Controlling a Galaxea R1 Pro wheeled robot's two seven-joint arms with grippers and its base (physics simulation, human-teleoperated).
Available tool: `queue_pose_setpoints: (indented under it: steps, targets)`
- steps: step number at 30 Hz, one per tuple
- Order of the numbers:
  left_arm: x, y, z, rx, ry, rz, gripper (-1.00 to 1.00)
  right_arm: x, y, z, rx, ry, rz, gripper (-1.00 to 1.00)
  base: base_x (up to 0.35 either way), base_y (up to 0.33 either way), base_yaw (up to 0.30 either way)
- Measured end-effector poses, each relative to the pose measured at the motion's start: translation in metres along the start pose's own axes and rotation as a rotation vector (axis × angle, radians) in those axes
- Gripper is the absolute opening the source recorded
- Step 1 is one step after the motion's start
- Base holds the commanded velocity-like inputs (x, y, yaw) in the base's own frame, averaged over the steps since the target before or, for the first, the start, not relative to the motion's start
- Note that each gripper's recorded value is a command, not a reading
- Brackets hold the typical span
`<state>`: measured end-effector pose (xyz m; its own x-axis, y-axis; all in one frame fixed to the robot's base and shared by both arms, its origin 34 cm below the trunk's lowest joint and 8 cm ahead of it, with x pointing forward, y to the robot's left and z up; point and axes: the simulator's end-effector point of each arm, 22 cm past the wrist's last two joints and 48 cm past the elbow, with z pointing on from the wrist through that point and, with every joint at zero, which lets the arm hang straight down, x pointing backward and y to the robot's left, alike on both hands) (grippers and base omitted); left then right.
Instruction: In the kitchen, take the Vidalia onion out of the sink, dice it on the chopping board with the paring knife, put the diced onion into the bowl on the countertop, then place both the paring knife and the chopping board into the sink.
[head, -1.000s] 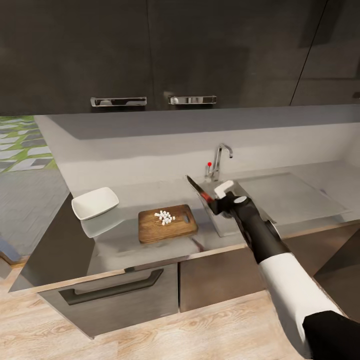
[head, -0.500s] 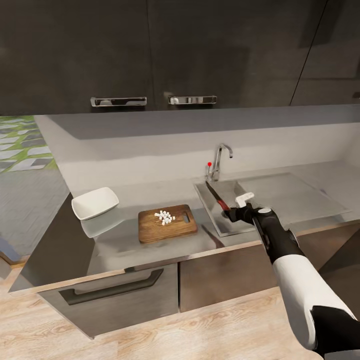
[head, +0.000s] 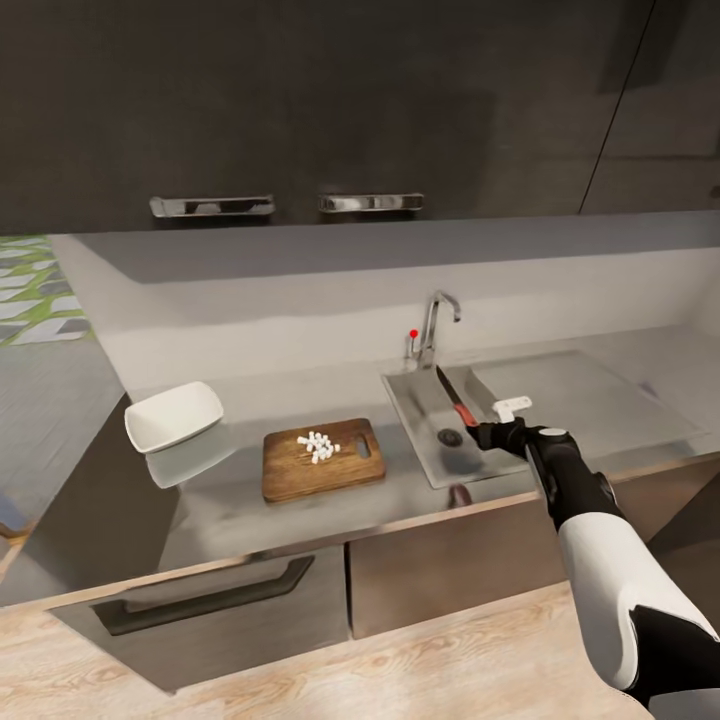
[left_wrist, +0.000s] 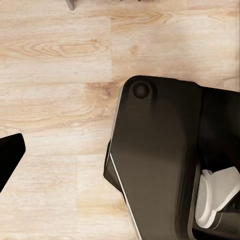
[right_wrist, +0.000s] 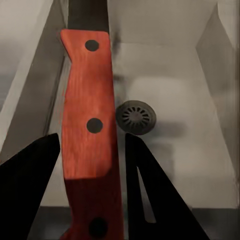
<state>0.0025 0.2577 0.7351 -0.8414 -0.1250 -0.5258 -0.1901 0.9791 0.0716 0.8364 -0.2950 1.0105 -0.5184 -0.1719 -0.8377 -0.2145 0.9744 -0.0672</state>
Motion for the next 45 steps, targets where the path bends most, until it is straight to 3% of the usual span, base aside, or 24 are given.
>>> queue_pose_setpoints:
  steps: [14,20,29,45]
  targets:
    - [0.002,0.001,-0.003,-0.002,0.012,0.002,1.0,0.032,0.003,0.013,0.012,0.063,0.016,-1.0,0.137,-0.103,0.0]
    - [0.003,0.001,-0.004,-0.003,0.019,0.003,1.0,0.06,0.013,0.02,-0.009,0.118,0.027,-1.0,0.086,-0.001,0.0]
    - [0.005,0.002,-0.008,-0.005,0.033,0.006,1.0,0.072,0.013,0.026,-0.001,0.138,0.03,-1.0,0.213,0.0,0.0]
    - [0.01,0.004,-0.014,-0.008,0.06,0.01,1.0,0.101,0.021,0.036,-0.012,0.19,0.037,-1.0,0.01,0.0,0.0]
